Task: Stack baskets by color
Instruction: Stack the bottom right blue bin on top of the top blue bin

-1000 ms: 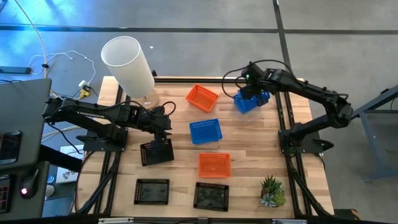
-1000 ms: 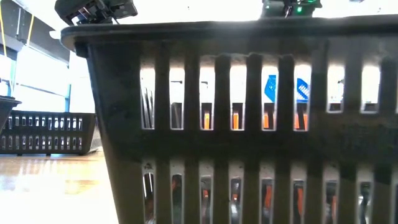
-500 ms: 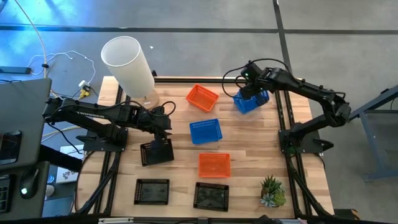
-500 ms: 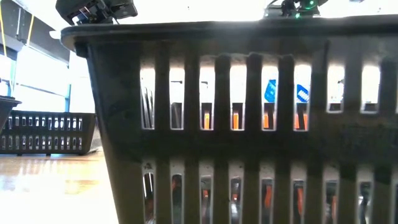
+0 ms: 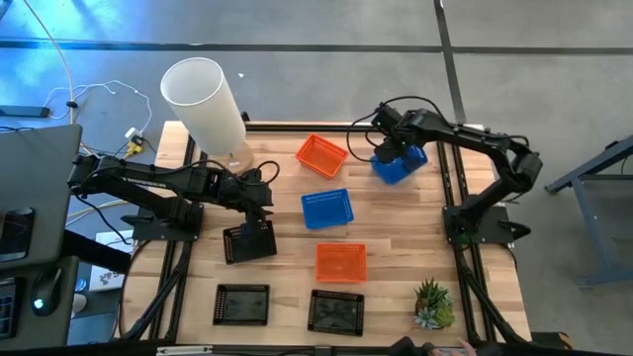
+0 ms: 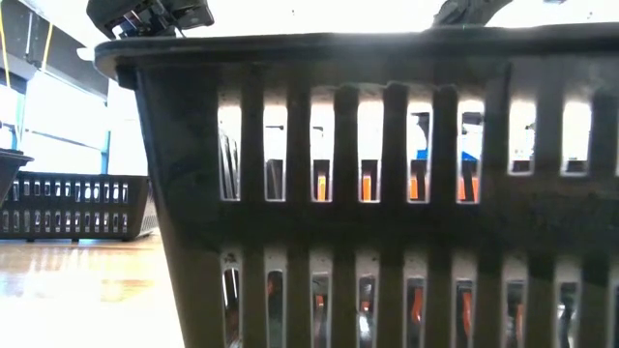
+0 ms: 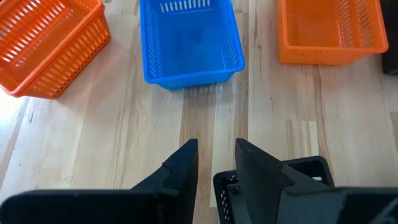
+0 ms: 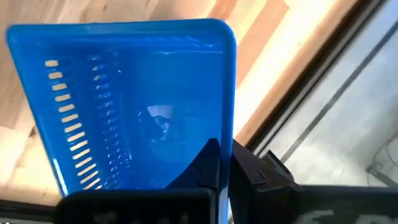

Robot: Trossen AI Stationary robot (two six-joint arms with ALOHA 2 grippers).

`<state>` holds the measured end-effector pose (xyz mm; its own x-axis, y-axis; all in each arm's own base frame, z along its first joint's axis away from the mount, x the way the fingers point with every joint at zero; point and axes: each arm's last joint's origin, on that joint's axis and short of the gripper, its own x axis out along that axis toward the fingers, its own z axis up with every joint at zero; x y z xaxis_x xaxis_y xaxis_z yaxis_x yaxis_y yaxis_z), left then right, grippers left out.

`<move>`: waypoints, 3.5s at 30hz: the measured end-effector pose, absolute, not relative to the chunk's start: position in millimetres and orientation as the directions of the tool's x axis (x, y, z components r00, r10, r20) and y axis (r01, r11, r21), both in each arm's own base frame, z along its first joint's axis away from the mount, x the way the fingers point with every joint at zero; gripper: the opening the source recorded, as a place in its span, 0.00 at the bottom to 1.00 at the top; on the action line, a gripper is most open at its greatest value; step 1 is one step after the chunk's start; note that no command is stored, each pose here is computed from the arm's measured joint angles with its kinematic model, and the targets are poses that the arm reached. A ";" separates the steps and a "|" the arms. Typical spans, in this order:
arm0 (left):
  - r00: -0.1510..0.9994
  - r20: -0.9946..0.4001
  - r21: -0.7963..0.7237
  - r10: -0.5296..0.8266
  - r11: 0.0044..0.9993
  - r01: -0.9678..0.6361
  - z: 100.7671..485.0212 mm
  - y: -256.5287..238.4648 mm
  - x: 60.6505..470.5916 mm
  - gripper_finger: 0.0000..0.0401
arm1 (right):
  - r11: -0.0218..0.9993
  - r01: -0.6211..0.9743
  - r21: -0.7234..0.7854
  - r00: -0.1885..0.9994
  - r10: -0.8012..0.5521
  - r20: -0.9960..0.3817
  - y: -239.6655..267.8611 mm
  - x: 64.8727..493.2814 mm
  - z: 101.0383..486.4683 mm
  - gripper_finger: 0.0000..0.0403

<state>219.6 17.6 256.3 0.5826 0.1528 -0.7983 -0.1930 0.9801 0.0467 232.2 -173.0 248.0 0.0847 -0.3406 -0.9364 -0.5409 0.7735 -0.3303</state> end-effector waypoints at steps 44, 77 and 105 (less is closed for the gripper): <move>0.576 -0.803 0.064 0.153 0.983 -0.172 255.9 17.5 219.0 0.23 | 0.960 -0.014 -0.279 -0.020 -0.279 -0.960 -171.7 238.9 226.5 0.23; 0.577 -0.803 0.074 0.153 0.985 -0.158 255.9 17.6 219.0 0.23 | 0.527 0.829 -0.186 0.010 -0.347 -0.938 -139.7 187.9 289.1 0.29; 0.585 -0.796 0.078 0.153 0.985 -0.151 256.5 17.6 219.8 0.23 | 0.351 0.930 -0.110 0.073 -0.470 -0.880 -93.3 132.2 256.5 0.29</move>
<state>219.8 17.6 256.5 0.5853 0.1533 -0.7962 -0.1513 0.9854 0.0784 132.2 -93.3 256.5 0.0728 -0.4696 -0.8799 0.9299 0.3508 -0.1103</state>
